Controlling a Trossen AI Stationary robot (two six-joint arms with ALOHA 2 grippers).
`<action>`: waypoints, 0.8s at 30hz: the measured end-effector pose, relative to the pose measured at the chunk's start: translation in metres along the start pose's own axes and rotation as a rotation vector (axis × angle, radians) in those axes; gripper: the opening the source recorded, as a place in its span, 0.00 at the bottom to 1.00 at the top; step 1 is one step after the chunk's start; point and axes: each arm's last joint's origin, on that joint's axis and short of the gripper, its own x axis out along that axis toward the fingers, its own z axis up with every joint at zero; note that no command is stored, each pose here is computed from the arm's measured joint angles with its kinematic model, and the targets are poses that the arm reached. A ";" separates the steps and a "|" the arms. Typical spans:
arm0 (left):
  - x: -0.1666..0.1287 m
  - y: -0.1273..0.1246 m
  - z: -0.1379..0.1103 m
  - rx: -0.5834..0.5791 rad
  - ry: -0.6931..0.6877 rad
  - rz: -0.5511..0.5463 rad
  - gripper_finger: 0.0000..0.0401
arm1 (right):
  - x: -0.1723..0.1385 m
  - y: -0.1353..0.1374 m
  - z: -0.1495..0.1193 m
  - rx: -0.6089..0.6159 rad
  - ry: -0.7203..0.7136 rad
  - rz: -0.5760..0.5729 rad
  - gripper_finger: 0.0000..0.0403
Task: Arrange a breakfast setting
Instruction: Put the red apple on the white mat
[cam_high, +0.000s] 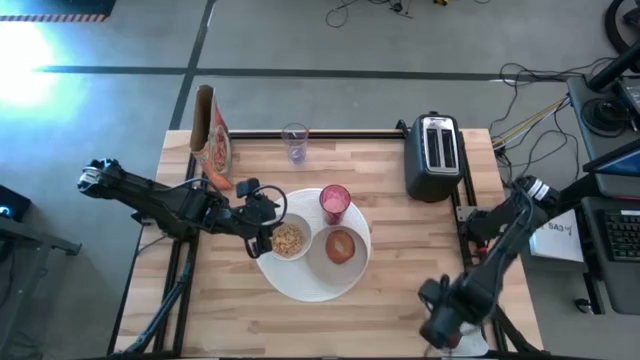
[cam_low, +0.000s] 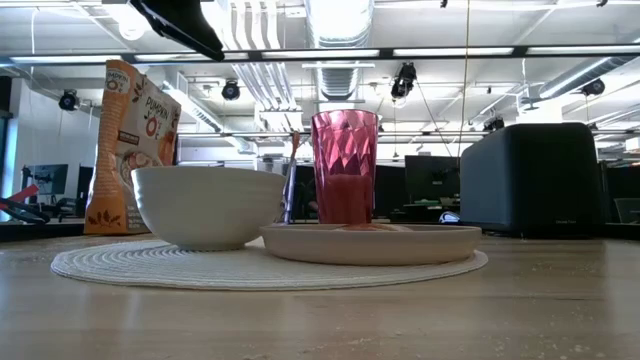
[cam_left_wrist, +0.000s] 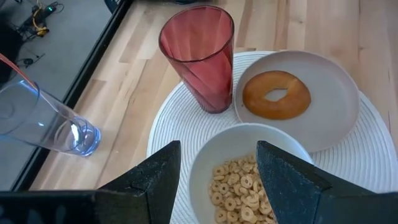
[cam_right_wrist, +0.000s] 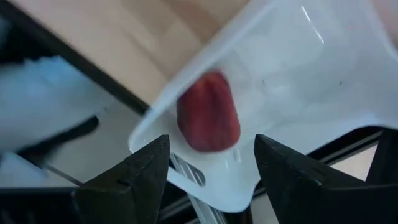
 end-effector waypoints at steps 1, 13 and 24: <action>0.000 0.000 0.000 -0.004 -0.001 0.002 0.48 | 0.004 0.002 -0.006 -0.023 0.003 -0.012 0.56; 0.000 -0.002 0.007 -0.039 -0.066 -0.013 0.48 | 0.055 0.016 -0.033 -0.177 0.003 -0.142 0.58; 0.000 -0.002 0.007 -0.028 -0.067 -0.012 0.48 | 0.070 0.021 -0.030 -0.325 0.031 -0.162 0.58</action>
